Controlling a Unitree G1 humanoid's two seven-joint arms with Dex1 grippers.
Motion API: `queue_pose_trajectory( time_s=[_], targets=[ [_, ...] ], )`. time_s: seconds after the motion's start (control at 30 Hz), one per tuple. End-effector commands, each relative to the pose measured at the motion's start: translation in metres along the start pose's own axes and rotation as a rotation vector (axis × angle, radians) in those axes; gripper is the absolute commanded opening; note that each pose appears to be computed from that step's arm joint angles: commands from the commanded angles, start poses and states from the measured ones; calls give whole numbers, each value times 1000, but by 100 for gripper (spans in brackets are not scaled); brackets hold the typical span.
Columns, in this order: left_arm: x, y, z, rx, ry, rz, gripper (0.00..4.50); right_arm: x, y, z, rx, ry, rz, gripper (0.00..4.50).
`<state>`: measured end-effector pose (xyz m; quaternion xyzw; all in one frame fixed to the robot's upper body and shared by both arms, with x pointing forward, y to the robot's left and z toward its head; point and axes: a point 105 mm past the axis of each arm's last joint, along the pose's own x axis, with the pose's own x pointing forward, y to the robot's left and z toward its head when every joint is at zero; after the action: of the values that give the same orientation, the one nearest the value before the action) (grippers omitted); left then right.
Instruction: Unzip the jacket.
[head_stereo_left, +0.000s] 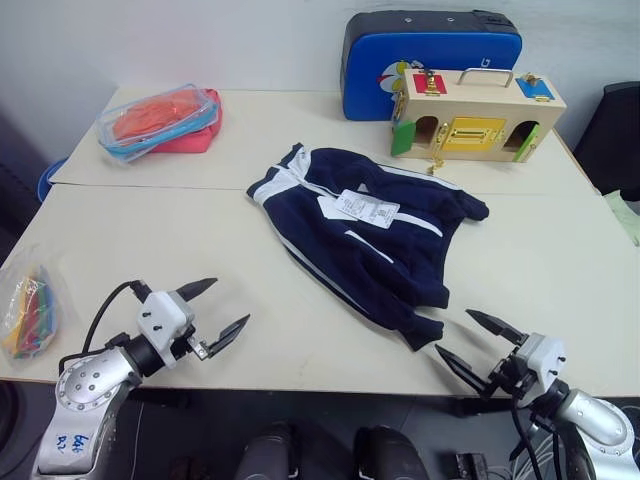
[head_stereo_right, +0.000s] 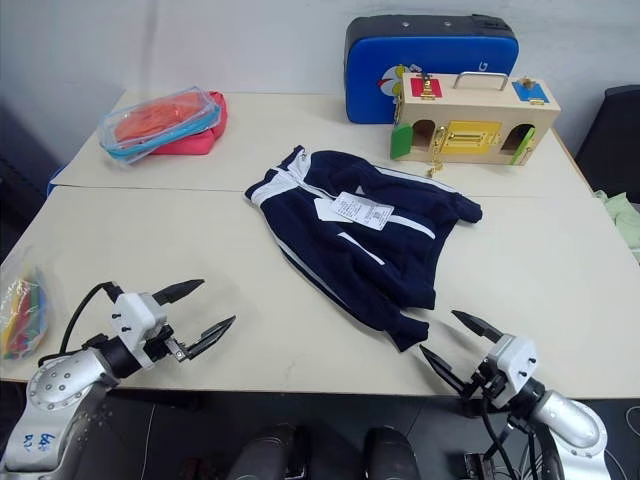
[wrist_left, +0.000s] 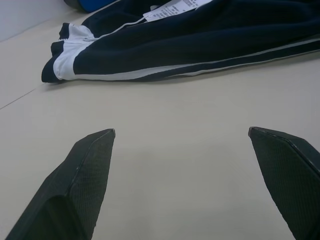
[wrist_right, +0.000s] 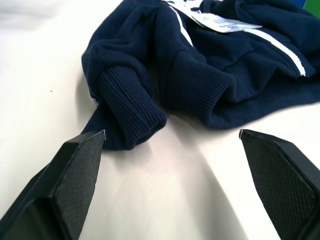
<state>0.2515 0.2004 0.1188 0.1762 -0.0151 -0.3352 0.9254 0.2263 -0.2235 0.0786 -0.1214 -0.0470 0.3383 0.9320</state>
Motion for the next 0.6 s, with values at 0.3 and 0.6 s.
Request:
queue_pose_trajectory(
  time_s=[0.3,0.6],
  targets=[
    [-14,1,14,-142,-83,-77,450,-4,7,26,-68,-56,32,449],
    [-22,-1,14,-110,-68,-138,450,9,24,43,-52,-81,138,449]
  ],
)
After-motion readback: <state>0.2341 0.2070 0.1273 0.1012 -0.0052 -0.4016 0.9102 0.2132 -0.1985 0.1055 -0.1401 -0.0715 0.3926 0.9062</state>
